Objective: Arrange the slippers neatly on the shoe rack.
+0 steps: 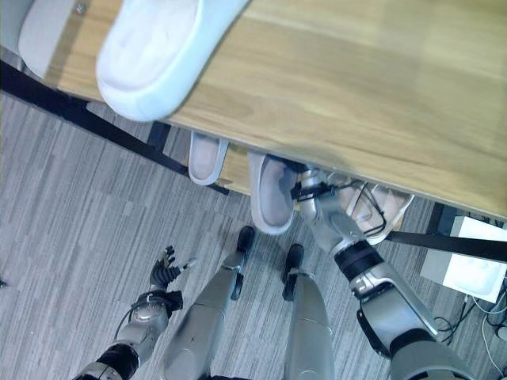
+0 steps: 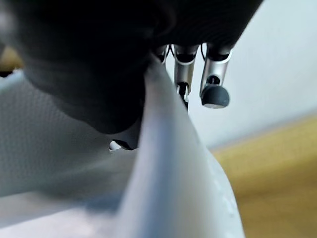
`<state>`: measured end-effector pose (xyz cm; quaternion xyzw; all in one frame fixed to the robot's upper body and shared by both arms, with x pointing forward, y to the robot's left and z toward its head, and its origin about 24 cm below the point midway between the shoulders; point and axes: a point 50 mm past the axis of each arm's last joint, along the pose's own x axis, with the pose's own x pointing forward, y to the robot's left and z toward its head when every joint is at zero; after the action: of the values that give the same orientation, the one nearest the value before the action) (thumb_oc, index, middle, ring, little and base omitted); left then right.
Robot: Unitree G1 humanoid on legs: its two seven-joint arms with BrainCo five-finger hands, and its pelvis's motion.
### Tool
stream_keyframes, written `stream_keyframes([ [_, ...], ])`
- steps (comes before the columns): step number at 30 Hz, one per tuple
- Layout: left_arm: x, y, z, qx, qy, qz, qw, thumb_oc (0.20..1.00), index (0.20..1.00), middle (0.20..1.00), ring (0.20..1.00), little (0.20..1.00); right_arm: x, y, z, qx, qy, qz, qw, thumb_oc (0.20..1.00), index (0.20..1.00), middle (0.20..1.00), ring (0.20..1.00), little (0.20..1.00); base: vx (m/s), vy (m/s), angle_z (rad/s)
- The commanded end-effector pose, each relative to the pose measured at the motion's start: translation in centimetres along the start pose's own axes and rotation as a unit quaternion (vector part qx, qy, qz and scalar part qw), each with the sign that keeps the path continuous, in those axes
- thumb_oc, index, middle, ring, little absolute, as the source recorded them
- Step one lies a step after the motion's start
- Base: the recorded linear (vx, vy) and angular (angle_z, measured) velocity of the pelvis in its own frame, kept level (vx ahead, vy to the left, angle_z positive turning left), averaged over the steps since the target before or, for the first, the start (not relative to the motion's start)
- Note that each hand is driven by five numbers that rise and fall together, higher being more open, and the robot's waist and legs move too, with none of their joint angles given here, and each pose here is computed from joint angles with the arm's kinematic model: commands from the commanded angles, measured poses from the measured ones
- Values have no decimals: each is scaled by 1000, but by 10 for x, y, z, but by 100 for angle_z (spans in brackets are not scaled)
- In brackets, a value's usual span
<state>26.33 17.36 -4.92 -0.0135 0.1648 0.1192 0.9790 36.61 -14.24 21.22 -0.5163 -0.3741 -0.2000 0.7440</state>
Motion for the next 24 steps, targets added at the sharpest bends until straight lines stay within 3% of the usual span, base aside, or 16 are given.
stream_keyframes([
  [1,-5,12,4,-23,-28,11,999,1000,1000,1000,1000,1000,12,-15,-8,-15,17,-65,998,200,200,200,200,200,-15,48,9],
  [5,-5,10,9,-32,-39,5,999,1000,1000,1000,1000,1000,20,-13,-17,-28,38,-61,997,200,200,200,200,200,-10,20,1],
  [6,-8,4,25,-43,-76,-18,996,1000,1000,1000,1000,1000,27,-13,-22,-36,52,-58,996,200,200,200,200,200,0,0,0],
  [24,-18,-3,25,-50,-77,-67,994,1000,1000,1000,1000,1000,48,-13,-68,-111,161,10,981,200,200,200,200,200,40,16,12],
])
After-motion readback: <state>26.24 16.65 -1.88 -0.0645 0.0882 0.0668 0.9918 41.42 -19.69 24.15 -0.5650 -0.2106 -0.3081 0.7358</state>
